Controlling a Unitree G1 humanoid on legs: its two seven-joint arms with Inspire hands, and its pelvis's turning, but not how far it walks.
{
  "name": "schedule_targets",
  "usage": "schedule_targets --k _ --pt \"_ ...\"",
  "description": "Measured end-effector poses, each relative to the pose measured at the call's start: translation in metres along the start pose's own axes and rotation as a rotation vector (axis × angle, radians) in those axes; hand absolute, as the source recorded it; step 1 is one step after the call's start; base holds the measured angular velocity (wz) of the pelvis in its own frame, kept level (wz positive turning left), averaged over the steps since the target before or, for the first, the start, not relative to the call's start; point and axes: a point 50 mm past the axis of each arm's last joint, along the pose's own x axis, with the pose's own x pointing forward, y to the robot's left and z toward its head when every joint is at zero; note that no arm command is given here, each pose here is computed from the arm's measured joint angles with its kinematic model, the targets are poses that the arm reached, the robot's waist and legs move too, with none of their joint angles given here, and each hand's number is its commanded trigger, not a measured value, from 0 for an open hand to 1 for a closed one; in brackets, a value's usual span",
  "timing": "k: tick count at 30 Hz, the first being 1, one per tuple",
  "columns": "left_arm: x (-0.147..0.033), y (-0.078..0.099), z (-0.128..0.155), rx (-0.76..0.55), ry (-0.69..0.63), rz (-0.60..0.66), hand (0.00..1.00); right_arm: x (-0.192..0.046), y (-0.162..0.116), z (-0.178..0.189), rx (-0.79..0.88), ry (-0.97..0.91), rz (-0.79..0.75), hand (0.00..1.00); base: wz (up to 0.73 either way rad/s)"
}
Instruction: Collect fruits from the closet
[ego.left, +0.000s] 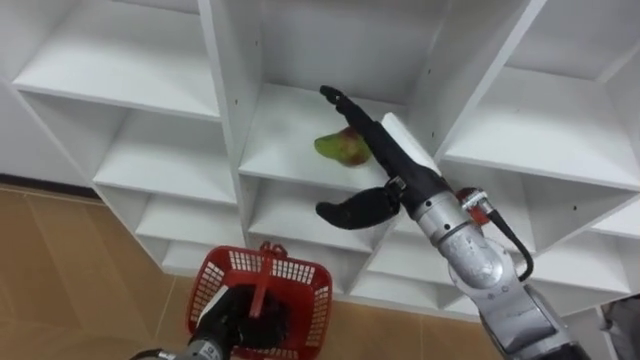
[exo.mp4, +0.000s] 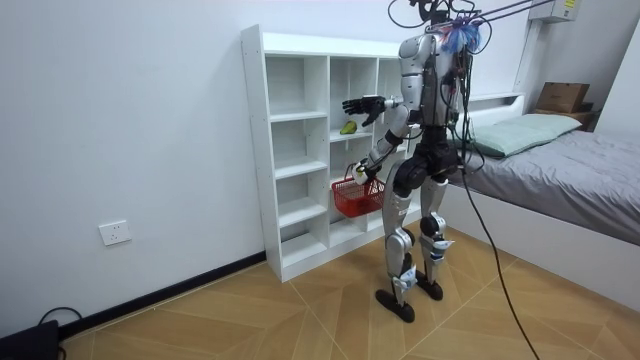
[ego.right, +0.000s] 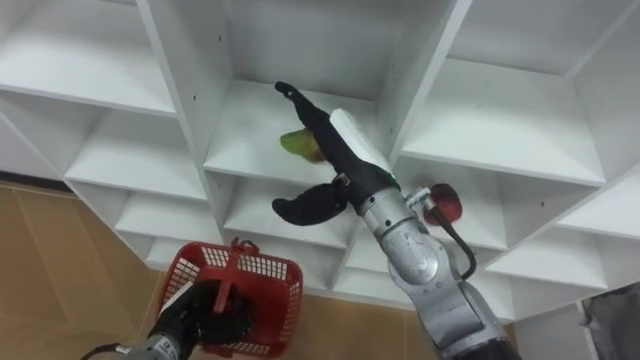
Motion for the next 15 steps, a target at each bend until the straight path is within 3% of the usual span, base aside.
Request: schedule_targets --k 8,15 --pt "-0.001 0.003 -0.005 0.03 0.042 -0.02 1.0 0.02 -0.022 -0.014 -0.054 0.074 -0.032 0.0 0.06" --pt "-0.003 0.007 -0.006 0.037 0.063 -0.035 1.0 0.015 -0.038 -0.023 -0.052 0.117 -0.078 0.0 0.12"
